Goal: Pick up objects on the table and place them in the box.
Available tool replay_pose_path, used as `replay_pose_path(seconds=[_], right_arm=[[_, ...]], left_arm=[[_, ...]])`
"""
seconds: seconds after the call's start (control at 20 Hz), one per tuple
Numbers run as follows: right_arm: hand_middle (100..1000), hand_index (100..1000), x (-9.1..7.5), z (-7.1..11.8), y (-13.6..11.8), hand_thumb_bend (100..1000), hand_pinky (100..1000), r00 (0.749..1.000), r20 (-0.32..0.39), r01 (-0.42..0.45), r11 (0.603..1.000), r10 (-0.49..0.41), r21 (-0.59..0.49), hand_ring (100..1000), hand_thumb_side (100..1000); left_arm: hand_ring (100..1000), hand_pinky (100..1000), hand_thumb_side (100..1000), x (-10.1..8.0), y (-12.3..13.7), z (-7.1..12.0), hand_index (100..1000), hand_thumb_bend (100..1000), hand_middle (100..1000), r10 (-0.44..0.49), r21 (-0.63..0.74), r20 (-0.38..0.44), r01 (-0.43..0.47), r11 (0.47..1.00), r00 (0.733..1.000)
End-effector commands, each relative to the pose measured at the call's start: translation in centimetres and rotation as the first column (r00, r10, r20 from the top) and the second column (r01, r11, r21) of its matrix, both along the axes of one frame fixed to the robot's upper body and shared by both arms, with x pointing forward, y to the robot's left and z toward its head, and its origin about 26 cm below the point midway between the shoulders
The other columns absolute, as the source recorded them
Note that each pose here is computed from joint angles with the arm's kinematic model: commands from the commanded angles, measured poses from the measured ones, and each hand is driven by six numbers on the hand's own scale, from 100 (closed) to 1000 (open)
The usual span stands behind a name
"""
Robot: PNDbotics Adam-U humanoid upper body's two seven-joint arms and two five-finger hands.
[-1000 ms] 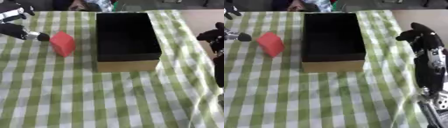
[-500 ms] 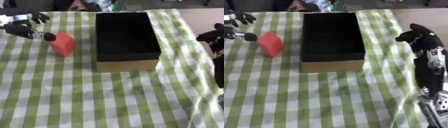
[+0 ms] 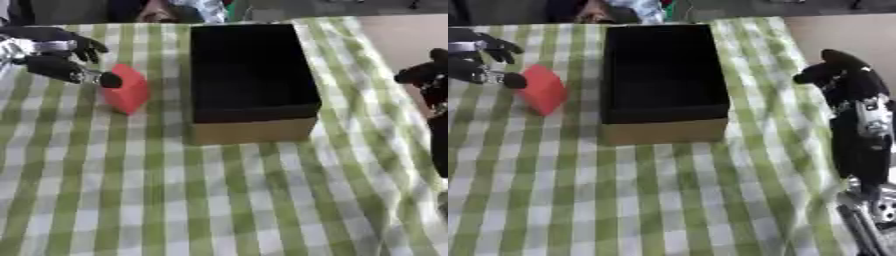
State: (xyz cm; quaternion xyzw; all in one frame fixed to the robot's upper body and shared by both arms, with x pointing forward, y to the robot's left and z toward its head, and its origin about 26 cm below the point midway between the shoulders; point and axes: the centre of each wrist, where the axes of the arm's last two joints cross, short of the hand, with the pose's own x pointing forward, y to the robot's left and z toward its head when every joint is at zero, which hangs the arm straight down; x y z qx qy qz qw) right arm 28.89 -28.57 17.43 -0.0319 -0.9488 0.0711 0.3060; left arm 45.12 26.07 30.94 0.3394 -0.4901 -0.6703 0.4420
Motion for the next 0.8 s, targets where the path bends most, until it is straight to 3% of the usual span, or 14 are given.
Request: replay_pose_path(seconds=[0.05,0.5,0.8], right_arm=[[620,813,-0.1,0.8,0.1,100,840,1.0,0.022,-0.005,1.0,0.006,-0.006,668,885],[612,797,-0.1,0.8,0.1,100,842,1.0,0.01,-0.006,1.0,0.006,-0.004,668,882],[607,793,-0.1,0.8,0.3,100,843,1.0,0.004,-0.015,1.0,0.015,-0.001,666,883]], left_arm=[[874,745,1000,0.2,0.1,1.0,1000,1000,808,0.033,0.026,0.037,-0.034,0.999,0.999],[852,708,1000,1.3,0.0,-0.3,1000,1000,771,0.085,0.091,0.051,-0.089,0.992,0.995],[851,684,1000,1.9,0.1,-1.0,1000,1000,771,0.133,0.131,0.111,-0.147,0.98,0.985]])
